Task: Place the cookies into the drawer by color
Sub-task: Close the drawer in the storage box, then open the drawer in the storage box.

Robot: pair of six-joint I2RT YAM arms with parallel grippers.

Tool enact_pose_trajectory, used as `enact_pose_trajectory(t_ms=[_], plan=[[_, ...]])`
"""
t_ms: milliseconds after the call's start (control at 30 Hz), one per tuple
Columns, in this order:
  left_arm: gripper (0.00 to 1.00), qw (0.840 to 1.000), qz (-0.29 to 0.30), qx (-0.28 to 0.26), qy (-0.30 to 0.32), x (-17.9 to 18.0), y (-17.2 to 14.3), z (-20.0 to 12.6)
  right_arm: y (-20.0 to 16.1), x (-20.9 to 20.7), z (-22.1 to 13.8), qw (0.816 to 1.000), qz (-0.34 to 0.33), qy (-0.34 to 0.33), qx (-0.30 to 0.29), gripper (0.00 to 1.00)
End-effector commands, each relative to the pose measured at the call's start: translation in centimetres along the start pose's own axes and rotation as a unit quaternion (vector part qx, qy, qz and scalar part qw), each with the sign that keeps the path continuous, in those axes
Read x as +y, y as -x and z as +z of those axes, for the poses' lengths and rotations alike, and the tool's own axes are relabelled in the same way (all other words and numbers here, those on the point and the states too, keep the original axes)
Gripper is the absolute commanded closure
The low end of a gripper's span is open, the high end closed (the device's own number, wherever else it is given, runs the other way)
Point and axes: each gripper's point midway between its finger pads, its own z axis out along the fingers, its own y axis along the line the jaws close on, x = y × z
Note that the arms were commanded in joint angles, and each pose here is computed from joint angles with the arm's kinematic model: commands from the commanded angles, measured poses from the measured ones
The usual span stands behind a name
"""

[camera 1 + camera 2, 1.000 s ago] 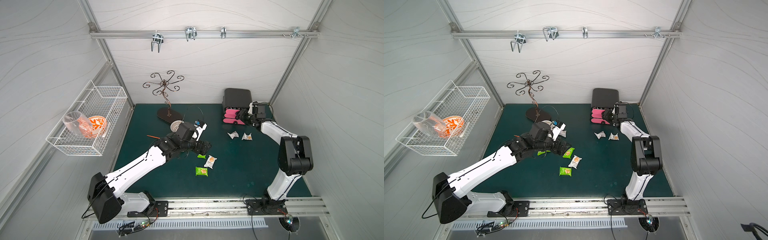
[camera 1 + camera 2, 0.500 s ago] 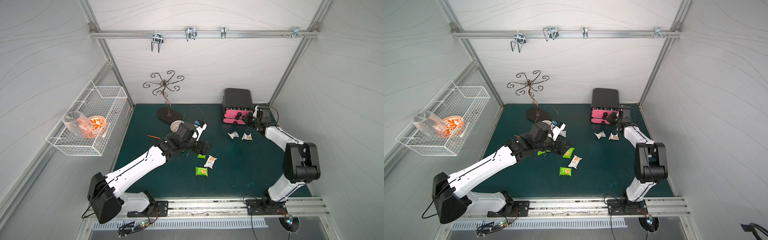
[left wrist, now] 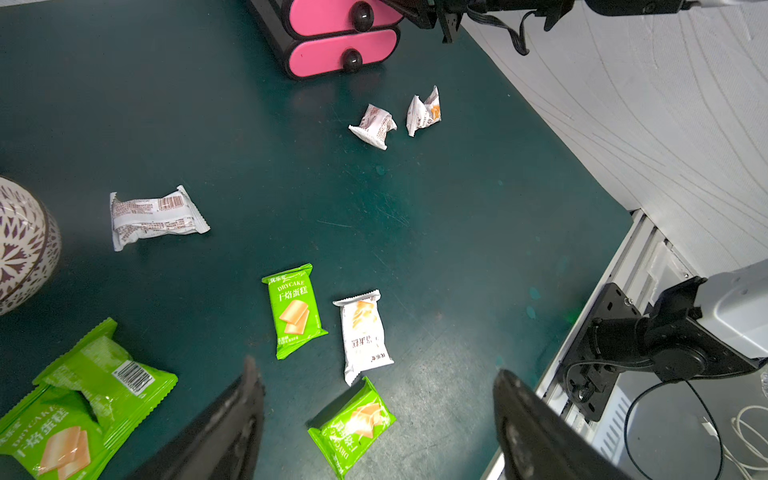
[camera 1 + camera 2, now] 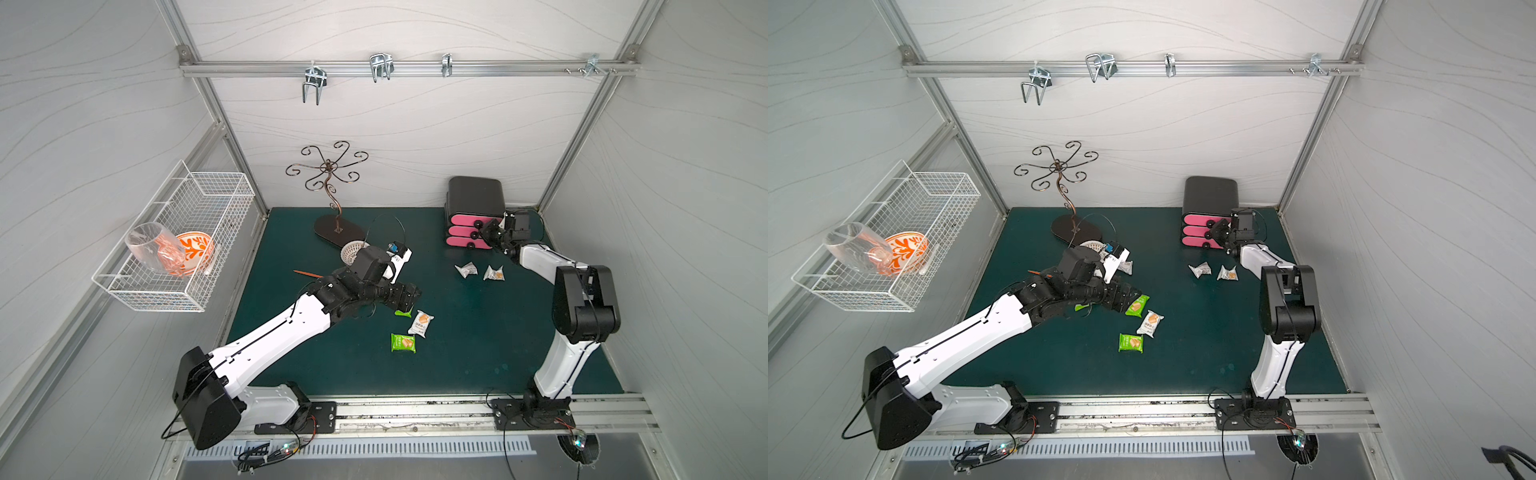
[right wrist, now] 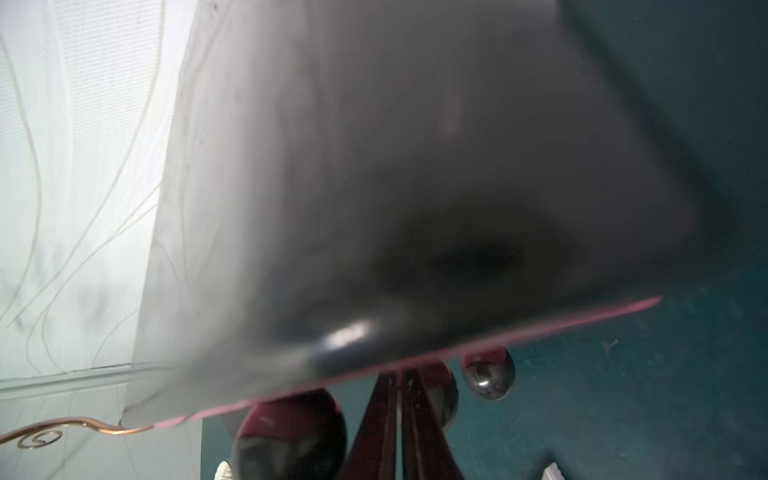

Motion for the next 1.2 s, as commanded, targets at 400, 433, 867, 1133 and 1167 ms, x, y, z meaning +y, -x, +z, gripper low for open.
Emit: enact_pose_trajectory(t_ms=[400, 433, 867, 1133, 1167], plan=[[0.13, 0.999, 0.015, -0.033, -0.007, -0.4, 1.5, -1.1, 0.6, 1.3, -4.9, 0.999, 0.016, 0.037, -0.001, 0.61], [0.13, 0.999, 0.017, -0.036, -0.008, -0.4, 1.6, -1.2, 0.3, 0.5, -5.9, 0.998, 0.041, 0.039, -0.001, 0.6], [0.1, 0.996, 0.037, -0.066, -0.039, -1.2, 2.5, -1.6, -1.0, -0.2, -1.5, 0.974, 0.165, 0.151, 0.018, 0.52], [0.1, 0.997, 0.037, -0.063, -0.027, -0.3, 2.5, -1.8, -1.8, 0.5, 1.6, 0.969, 0.177, 0.168, 0.033, 0.51], [0.1, 0.997, 0.037, -0.063, -0.027, -0.3, 2.5, -1.8, -2.1, 0.4, 1.8, 0.97, 0.179, 0.164, 0.034, 0.51]])
